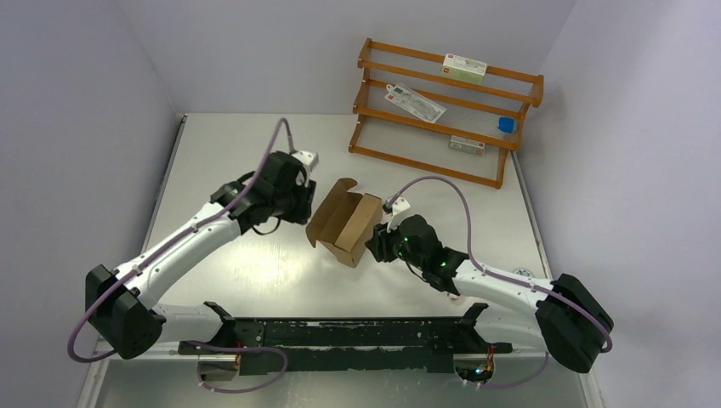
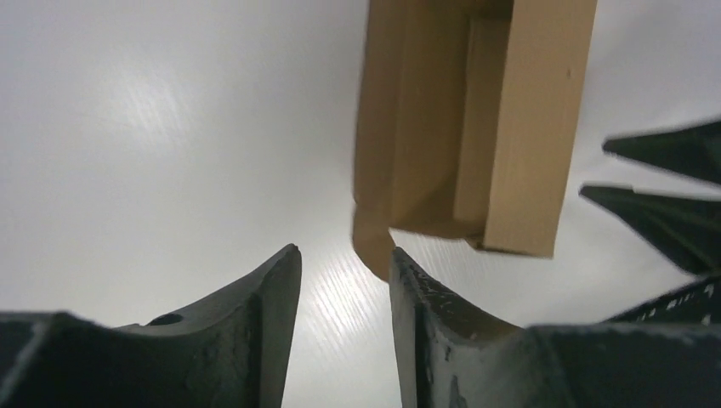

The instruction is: Fold the paper box

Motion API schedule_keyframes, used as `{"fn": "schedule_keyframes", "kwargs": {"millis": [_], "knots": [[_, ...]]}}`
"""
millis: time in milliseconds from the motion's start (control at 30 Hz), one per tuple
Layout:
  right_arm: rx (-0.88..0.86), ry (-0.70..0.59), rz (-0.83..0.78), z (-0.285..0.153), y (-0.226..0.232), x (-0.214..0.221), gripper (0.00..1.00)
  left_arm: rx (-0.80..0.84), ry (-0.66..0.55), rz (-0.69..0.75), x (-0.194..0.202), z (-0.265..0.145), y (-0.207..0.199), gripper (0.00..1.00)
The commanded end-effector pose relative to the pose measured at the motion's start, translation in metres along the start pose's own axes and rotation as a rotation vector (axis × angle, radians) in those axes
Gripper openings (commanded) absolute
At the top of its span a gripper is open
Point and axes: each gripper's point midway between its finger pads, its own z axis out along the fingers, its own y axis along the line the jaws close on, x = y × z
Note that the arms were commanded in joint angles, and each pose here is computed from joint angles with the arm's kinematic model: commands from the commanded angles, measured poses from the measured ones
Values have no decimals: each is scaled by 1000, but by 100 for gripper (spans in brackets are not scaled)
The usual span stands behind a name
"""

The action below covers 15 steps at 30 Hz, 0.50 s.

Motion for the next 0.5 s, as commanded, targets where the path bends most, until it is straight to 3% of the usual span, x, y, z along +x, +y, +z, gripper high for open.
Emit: {"fn": "schedule_keyframes", "kwargs": {"millis": [0,133,300,467], "knots": [[34,-31,-24,-6,-7,-3,43,-60,-110,-88,-45,-18,33,49],[88,-26,-25,-8,-17,-1,44,-105,-49,-193,-44,16,67,50],[115,8,-21,2,-22,4,43,-128,172,-294,-1,79,85,41],[94,11,-37,8,-14,-11,44,-106,151,-369,13,97,81,42]]}}
